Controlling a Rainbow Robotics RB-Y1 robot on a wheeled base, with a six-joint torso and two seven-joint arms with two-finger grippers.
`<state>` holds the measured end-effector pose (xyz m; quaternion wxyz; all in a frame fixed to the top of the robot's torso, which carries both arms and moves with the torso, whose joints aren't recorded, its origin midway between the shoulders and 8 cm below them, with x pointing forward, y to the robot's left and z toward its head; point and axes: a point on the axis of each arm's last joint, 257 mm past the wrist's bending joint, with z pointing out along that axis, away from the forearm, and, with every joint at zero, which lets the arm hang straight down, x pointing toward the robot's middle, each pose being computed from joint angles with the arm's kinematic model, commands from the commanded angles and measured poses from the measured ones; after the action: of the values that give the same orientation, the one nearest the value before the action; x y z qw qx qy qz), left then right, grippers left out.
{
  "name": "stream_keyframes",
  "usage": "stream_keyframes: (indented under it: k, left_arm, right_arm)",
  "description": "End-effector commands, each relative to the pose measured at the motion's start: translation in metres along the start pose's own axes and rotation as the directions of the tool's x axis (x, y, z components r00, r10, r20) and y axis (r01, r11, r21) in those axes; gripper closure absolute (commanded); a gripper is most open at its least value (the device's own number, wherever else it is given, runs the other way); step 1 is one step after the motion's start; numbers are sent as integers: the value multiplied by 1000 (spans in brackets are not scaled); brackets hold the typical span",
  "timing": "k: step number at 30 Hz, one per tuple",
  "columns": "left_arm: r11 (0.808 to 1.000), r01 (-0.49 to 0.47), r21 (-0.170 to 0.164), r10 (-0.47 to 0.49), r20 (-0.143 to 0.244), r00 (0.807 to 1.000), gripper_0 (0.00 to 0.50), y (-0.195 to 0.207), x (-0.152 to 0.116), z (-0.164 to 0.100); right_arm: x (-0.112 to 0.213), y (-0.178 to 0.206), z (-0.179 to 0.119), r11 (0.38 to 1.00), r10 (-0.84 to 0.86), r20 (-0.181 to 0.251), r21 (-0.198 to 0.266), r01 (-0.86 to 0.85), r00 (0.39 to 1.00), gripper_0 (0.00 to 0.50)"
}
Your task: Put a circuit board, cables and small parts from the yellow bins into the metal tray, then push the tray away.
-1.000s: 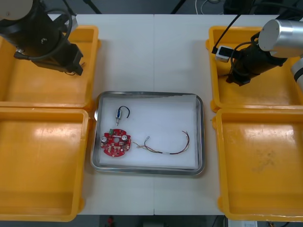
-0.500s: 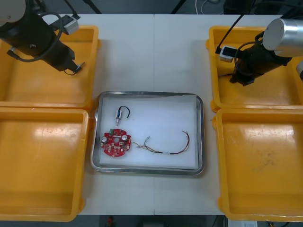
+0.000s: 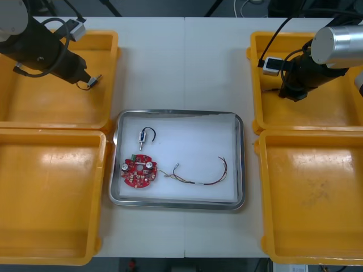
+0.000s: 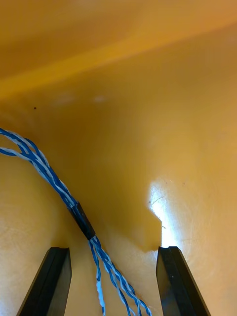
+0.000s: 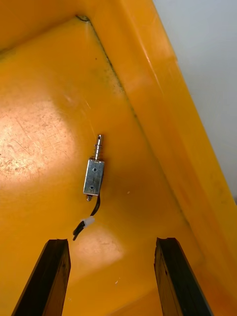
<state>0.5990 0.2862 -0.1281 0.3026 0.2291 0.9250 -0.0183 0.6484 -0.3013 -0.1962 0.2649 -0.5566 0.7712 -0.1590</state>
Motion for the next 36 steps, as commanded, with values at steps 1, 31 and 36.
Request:
stream_keyframes:
  k: [1,31,36]
  left_arm:
    - [990,-141,-30,143,97,985,0,8,-38,-14]
    - [984,-167,-65,174,129,976,0,1,-40,44]
    - [983,-173,-68,180,122,976,0,2,-36,48]
  right_arm:
    - [2,-14,-8,1000,-14,-11,27,15,1000,0]
    - [3,-13,-66,997,20,7,-73,-19,1000,500]
    - [-4,2,-93,990,-19,0,-143,19,1000,500]
